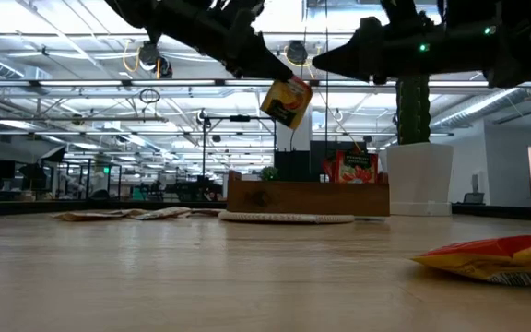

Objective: Pick & Place Tea
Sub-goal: Put the orange tea bag into the middle section of the wood organizer

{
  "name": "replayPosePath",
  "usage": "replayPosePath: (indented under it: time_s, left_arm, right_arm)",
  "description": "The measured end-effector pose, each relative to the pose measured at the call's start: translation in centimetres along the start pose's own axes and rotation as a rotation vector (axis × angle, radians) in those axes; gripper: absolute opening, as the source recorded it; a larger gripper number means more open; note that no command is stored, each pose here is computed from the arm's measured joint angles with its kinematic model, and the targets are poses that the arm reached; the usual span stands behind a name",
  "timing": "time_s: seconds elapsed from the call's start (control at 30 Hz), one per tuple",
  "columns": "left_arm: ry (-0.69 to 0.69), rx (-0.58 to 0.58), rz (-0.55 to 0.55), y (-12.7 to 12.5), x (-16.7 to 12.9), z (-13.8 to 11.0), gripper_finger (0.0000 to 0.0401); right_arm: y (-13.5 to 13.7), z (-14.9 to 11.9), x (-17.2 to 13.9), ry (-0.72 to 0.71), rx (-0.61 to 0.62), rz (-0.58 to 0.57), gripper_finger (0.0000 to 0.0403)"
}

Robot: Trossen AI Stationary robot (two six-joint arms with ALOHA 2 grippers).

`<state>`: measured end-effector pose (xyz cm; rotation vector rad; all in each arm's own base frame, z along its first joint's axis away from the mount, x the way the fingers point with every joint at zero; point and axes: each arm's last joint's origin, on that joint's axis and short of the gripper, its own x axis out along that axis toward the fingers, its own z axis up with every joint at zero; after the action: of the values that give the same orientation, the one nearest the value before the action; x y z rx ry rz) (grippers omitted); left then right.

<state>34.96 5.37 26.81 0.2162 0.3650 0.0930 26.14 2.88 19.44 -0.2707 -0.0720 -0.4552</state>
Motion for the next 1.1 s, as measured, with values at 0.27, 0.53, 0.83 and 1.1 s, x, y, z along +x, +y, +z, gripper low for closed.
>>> replayPosePath:
  time_s: [0.27,0.53,0.83,1.1]
  left_arm:
    - [-0.137,0.106,-0.094,3.3,0.0,-4.4,0.0001]
    - [-0.372,-0.052,-0.204,6.4,0.1,-8.7,0.0001]
    - [-0.275,-0.124,-0.232,5.7,5.6,-11.2,0.0000]
    - [-0.276,-0.099,-0.218,6.0,7.1,-11.1,0.0000]
  right_arm:
    - [0.2,1.9,-2.5,0.013,-0.090,-0.111,0.0113]
    - [-0.7,1.5,-4.6,0.009,-0.029,-0.102,0.0105]
    - [-0.8,1.2,-4.7,0.015,0.024,-0.096,0.0104]
    - [-0.7,1.1,-4.8,0.021,0.025,-0.087,0.0100]
